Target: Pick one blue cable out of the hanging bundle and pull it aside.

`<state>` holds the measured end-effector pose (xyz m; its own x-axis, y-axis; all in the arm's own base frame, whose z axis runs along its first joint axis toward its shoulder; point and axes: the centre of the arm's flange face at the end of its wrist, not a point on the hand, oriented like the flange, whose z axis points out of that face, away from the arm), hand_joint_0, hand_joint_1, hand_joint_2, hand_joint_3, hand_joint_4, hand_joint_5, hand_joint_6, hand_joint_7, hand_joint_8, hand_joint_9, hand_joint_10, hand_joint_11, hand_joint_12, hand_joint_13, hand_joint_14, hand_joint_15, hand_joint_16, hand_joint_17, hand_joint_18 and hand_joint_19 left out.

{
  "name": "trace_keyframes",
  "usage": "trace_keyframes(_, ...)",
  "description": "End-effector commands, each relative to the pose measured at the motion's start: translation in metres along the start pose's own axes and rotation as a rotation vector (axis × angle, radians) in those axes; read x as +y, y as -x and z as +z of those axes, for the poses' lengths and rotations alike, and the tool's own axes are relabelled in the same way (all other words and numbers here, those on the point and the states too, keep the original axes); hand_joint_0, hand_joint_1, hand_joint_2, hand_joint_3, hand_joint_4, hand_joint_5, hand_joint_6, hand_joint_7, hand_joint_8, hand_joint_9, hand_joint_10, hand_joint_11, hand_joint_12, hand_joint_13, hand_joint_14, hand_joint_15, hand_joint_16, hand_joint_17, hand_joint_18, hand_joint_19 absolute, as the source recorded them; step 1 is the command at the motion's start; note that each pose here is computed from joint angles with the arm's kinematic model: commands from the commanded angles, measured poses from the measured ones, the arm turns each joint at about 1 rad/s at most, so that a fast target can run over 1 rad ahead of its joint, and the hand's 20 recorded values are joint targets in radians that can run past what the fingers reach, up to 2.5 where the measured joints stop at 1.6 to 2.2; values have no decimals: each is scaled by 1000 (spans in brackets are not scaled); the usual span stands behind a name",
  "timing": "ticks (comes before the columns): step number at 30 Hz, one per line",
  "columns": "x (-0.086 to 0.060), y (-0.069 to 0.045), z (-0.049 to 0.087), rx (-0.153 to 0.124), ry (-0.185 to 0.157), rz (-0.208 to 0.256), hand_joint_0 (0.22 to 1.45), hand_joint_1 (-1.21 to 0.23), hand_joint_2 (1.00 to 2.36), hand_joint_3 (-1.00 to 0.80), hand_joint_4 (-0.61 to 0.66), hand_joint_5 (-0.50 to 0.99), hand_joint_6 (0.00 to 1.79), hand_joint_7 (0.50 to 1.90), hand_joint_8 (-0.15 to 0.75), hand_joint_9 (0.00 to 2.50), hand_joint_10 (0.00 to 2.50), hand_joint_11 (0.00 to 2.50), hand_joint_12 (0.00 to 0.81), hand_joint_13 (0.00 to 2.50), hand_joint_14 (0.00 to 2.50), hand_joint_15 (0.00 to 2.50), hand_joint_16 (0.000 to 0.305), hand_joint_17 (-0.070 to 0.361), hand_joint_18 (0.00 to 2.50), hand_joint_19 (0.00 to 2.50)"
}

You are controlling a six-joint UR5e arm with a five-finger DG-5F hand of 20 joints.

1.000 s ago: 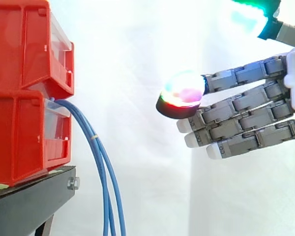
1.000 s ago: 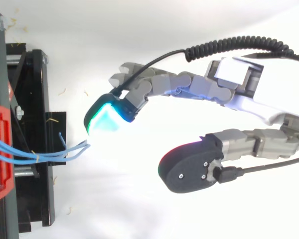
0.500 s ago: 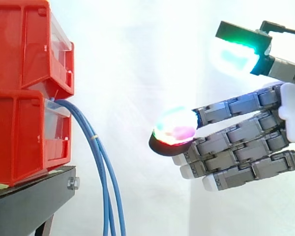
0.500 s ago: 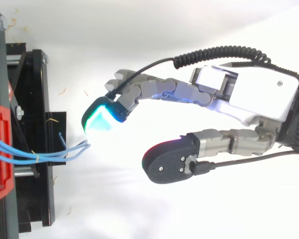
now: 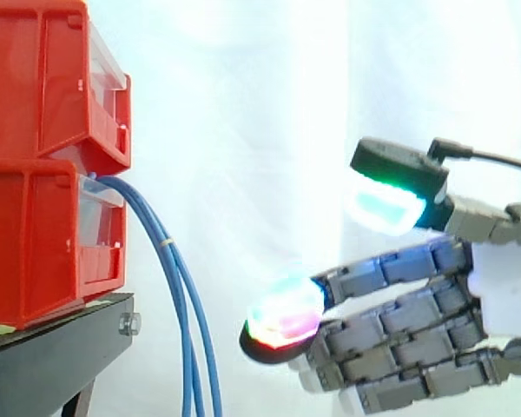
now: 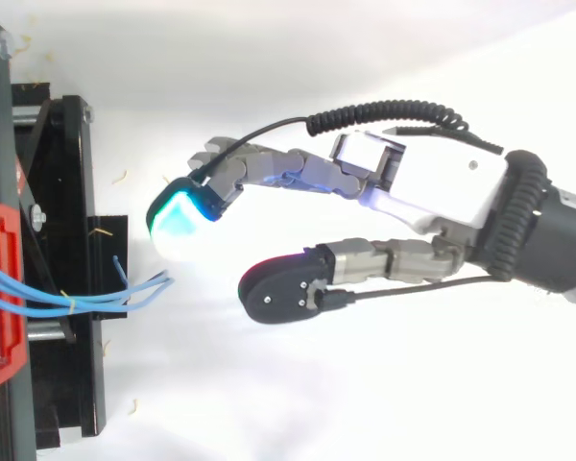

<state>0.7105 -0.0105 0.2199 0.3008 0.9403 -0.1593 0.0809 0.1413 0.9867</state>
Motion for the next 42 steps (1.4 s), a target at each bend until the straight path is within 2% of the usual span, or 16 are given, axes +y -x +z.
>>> trace_keyframes(1, -23, -1, 5, -20, -14, 18, 519, -464, 1003, -460, 226, -217, 502, 708, 236, 264, 0, 0, 336, 111, 0, 39, 58, 130, 0, 107)
trace_keyframes(4, -23, -3, 7, -32, -11, 26, 520, -464, 1003, -461, 230, -215, 502, 716, 235, 264, 0, 0, 335, 112, 0, 39, 58, 129, 0, 100)
trace_keyframes(5, -27, -3, 8, -45, -12, 19, 520, -464, 1003, -461, 230, -215, 502, 714, 235, 263, 0, 0, 335, 112, 0, 39, 58, 130, 0, 107)
trace_keyframes(8, -27, -4, 8, -59, -9, 17, 520, -465, 1003, -461, 232, -214, 502, 721, 236, 265, 0, 0, 335, 113, 0, 39, 58, 130, 0, 112)
trace_keyframes(10, -32, -5, 10, -67, -9, 5, 521, -465, 1003, -462, 233, -213, 502, 721, 236, 266, 0, 0, 335, 115, 1, 39, 57, 129, 0, 111)
trace_keyframes(11, -31, -6, 11, -67, -7, 7, 521, -464, 1004, -461, 233, -213, 502, 721, 236, 268, 0, 0, 335, 117, 0, 40, 57, 129, 0, 111)
trace_keyframes(12, -38, -7, 12, -70, -11, 4, 521, -464, 1003, -460, 233, -212, 502, 721, 236, 268, 0, 0, 336, 119, 0, 40, 57, 129, 0, 111)
trace_keyframes(16, -41, -5, 13, -74, -14, 9, 521, -464, 1003, -461, 237, -212, 502, 725, 239, 274, 0, 0, 336, 124, 0, 41, 57, 129, 0, 116)
trace_keyframes(19, -50, -6, 16, -74, -22, 7, 521, -464, 1004, -461, 239, -211, 502, 727, 239, 277, 0, 0, 337, 136, 0, 47, 57, 129, 5, 120)
trace_keyframes(23, -58, -12, 27, -75, -8, 16, 522, -464, 1003, -460, 239, -210, 502, 729, 240, 281, 0, 0, 335, 145, 0, 49, 57, 128, 23, 124)
trace_keyframes(24, -64, -17, 34, -76, -8, 23, 522, -464, 1004, -461, 242, -210, 502, 730, 240, 283, 0, 0, 336, 150, 2, 49, 57, 128, 27, 126)
trace_keyframes(27, -69, -20, 43, -76, -6, 44, 522, -464, 1004, -460, 241, -209, 502, 729, 239, 283, 0, 0, 337, 158, 0, 60, 57, 127, 39, 137)
trace_keyframes(33, -58, -23, 50, -72, 19, 47, 522, -463, 1003, -459, 238, -210, 502, 729, 239, 287, 0, 0, 337, 168, 0, 64, 57, 128, 55, 150)
trace_keyframes(36, -53, -26, 53, -54, 37, 43, 523, -463, 1003, -461, 238, -210, 502, 732, 238, 288, 0, 0, 337, 178, 2, 70, 57, 128, 64, 159)
trace_keyframes(37, -44, -32, 57, -37, 71, 18, 522, -464, 1003, -460, 240, -210, 502, 732, 239, 288, 0, 0, 338, 182, 0, 72, 57, 128, 64, 158)
trace_keyframes(42, -40, -37, 59, -33, 98, -37, 521, -465, 1003, -465, 239, -210, 502, 732, 240, 291, 0, 0, 339, 186, 2, 75, 57, 128, 79, 168)
